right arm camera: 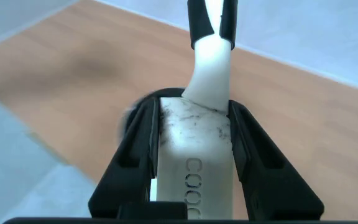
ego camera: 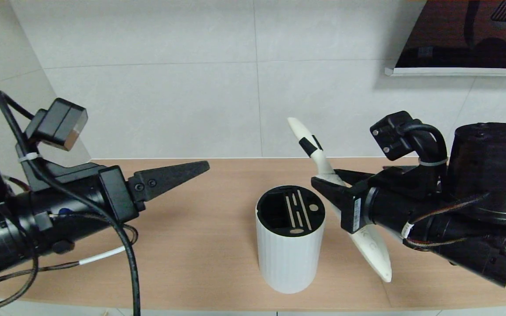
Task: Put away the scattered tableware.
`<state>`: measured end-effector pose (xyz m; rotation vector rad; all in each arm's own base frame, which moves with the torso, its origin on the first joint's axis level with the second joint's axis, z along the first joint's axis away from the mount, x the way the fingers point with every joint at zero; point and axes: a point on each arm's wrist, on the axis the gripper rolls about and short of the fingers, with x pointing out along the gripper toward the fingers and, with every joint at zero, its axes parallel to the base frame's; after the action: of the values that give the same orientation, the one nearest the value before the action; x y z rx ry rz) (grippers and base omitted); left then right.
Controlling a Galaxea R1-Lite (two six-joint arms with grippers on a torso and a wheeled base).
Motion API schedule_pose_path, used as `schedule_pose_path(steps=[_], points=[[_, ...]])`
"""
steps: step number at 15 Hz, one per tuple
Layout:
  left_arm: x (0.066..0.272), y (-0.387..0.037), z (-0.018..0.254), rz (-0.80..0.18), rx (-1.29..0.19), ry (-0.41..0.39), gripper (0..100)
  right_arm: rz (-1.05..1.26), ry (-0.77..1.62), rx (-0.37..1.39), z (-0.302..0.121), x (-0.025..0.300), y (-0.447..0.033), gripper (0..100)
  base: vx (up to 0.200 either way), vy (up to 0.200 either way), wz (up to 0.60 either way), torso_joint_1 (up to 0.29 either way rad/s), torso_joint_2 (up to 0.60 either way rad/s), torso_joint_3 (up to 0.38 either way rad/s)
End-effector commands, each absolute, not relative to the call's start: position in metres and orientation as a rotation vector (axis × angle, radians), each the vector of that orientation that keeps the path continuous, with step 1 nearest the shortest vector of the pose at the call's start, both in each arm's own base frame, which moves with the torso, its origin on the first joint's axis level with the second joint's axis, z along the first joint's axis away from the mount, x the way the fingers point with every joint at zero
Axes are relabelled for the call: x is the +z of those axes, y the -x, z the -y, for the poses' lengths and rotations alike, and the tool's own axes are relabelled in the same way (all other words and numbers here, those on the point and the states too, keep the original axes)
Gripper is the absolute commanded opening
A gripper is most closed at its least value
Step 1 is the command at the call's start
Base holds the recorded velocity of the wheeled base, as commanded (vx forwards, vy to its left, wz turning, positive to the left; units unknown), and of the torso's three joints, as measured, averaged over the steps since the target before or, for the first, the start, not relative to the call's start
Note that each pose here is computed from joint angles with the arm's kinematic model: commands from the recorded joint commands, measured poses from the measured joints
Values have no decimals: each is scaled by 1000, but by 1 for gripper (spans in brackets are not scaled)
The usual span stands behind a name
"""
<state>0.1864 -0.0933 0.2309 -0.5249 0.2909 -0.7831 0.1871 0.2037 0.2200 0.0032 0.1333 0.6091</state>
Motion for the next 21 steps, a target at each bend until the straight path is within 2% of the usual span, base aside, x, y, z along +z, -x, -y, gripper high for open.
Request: schedule_pose_path(steps=[1,2,4,7,11,21], points=[[220,-198,116,-348,-822,620,100,-151,-9,645,-217,215,-184,0,0,0,0,0,0,0],[216,-204,126,-328,-818,700,100,-165,-28,656,-222,213,-183,0,0,0,0,0,0,0],[208,-211,143,-287,-825,757,100,-187,-69,690,-234,212,-178,0,0,0,0,0,0,0],[193,-219,163,-263,-791,762,100,-204,-80,708,-241,208,-175,0,0,0,0,0,0,0],[181,-226,176,-269,-797,761,100,-176,-104,714,-246,206,-177,0,0,0,0,0,0,0],[175,-225,184,-271,-807,749,100,-200,-138,753,-260,197,-171,0,0,0,0,0,0,0]])
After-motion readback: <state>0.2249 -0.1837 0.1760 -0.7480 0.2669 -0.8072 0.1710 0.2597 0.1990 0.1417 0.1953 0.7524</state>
